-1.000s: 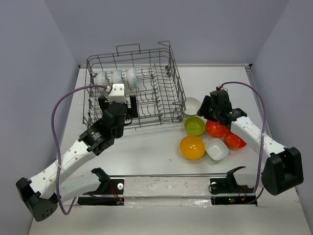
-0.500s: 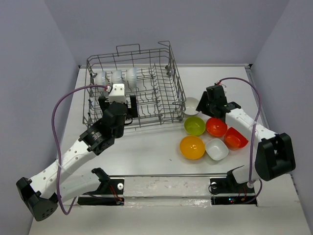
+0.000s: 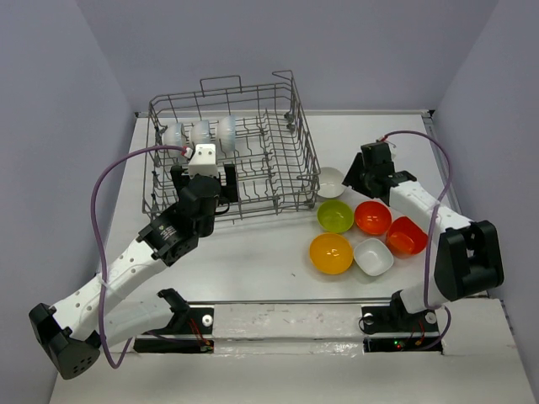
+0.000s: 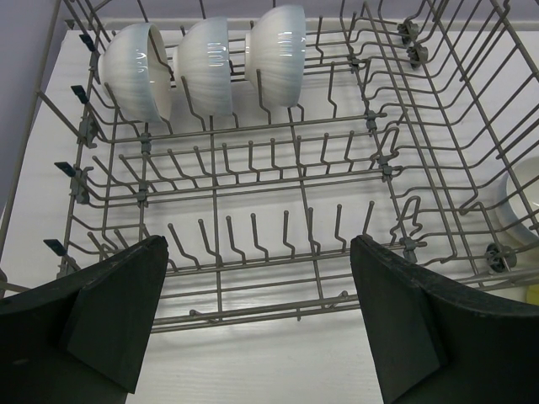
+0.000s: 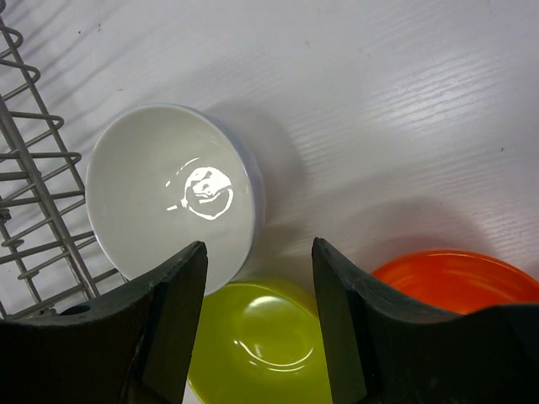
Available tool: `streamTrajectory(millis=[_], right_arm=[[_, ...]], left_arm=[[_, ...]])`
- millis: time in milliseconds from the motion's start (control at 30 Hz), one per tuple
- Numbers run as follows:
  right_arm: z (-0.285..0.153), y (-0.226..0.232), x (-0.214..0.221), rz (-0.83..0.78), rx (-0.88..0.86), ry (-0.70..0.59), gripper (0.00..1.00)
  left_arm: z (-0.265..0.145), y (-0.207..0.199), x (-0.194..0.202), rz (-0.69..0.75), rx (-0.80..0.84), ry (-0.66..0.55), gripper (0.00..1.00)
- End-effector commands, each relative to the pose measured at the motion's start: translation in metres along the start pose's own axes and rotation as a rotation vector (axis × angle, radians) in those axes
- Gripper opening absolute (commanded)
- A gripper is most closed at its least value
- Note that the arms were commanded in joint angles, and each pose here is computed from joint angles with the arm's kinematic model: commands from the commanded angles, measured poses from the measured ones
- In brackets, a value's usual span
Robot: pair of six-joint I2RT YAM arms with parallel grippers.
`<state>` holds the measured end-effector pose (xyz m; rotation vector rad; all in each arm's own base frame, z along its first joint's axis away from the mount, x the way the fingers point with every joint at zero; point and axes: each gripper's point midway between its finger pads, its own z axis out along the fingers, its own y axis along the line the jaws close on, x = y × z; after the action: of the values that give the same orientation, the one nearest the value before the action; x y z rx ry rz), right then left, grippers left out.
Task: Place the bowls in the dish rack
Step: Pick up the bowl from the center of the board.
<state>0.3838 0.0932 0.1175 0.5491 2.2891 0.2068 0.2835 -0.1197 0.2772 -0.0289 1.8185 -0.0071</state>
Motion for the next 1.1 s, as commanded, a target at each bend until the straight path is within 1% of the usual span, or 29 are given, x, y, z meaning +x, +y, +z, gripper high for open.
streamTrajectory(millis=[0,133,367,633,1067], right_arm=[[-0.017,0.012,-0.027,0.024,-0.063,-0.085,0.59],[-0.024,0.009,-0.022,0.018,-0.076,-0.08,0.58],[-0.019,-0.002,-0.007,0.012,-0.049,-0.051,0.59],[0.002,0.019,-0.021,0.019,-0.077,-0.051,0.58],[0.038,0.037,-0.021,0.021,-0.087,0.0,0.57]], left_arm=[[0.0,0.001,-0.004,-0.014,-0.016,-0.022,0.99],[0.0,0.001,-0.005,-0.018,-0.015,-0.024,0.99],[0.0,0.001,-0.004,-0.013,-0.015,-0.02,0.99],[0.001,0.001,-0.003,-0.012,-0.018,-0.02,0.99],[0.002,0.002,-0.002,-0.005,-0.025,-0.016,0.99]])
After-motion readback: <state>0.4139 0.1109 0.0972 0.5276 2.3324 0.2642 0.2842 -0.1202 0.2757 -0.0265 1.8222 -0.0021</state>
